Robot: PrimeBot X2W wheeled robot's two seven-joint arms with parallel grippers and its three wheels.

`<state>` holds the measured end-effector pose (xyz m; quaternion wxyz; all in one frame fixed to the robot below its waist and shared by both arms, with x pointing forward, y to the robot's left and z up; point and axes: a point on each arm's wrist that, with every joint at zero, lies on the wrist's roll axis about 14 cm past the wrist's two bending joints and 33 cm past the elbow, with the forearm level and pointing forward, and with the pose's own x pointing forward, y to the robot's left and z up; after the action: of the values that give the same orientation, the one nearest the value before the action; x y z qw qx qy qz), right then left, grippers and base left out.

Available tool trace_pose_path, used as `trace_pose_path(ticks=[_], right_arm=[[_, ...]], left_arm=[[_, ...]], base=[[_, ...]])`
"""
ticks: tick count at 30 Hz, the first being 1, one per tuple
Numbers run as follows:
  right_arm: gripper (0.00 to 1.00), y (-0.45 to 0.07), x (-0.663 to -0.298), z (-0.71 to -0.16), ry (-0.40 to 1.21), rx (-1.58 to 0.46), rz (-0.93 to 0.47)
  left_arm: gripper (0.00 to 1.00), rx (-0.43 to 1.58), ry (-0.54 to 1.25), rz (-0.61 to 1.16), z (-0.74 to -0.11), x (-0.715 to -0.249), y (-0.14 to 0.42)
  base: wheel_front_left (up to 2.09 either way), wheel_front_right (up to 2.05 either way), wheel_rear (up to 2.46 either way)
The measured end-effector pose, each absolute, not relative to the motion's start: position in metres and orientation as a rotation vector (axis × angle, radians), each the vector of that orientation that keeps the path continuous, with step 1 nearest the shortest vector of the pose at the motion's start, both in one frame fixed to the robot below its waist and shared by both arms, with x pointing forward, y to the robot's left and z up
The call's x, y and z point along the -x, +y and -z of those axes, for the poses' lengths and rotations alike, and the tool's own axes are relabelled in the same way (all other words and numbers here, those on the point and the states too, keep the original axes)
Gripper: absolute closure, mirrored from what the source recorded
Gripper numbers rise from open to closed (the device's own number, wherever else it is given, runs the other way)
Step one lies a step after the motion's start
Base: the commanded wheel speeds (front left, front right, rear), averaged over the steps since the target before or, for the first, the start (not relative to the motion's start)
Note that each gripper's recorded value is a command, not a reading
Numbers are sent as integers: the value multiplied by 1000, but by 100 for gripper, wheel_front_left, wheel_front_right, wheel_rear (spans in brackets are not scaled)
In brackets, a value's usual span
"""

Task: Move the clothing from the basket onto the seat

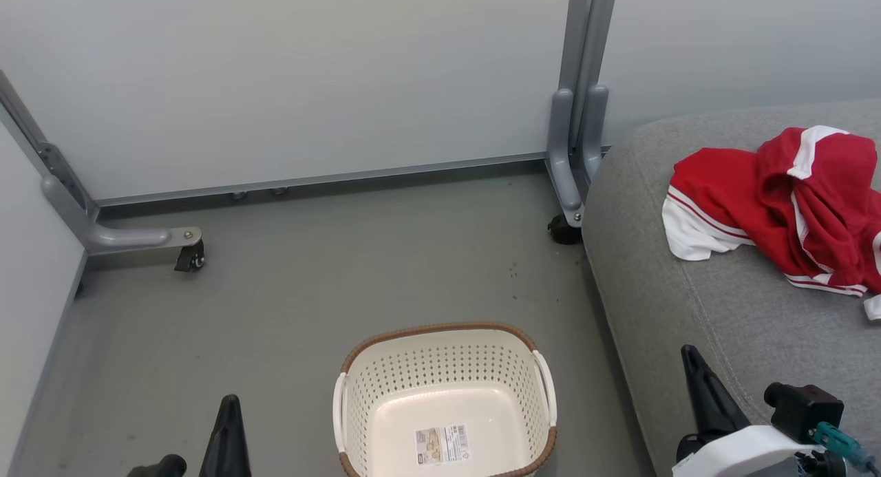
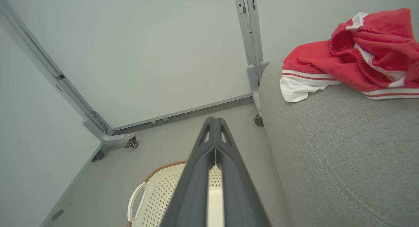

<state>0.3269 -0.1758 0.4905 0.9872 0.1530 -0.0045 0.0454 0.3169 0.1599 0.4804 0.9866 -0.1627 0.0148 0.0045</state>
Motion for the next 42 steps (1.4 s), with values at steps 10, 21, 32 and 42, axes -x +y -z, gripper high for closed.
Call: trace_pose_path(ticks=[10, 21, 32, 42], right_arm=[[100, -183, -335, -492, 1, -479, -49], [100, -189, -344, -494, 6, -649, -18], [100, -194, -351, -496, 11, -798, 4], [100, -196, -357, -497, 14, -920, 16]], left_arm=[[100, 501, 55, -30, -478, -327, 166], [100, 666, 68, -44, -479, -336, 172], [100, 814, 77, -54, -480, -344, 177], [100, 938, 81, -54, -482, -351, 179]], base=[[0, 0, 0], [0, 0, 0], [0, 0, 0], [0, 0, 0]])
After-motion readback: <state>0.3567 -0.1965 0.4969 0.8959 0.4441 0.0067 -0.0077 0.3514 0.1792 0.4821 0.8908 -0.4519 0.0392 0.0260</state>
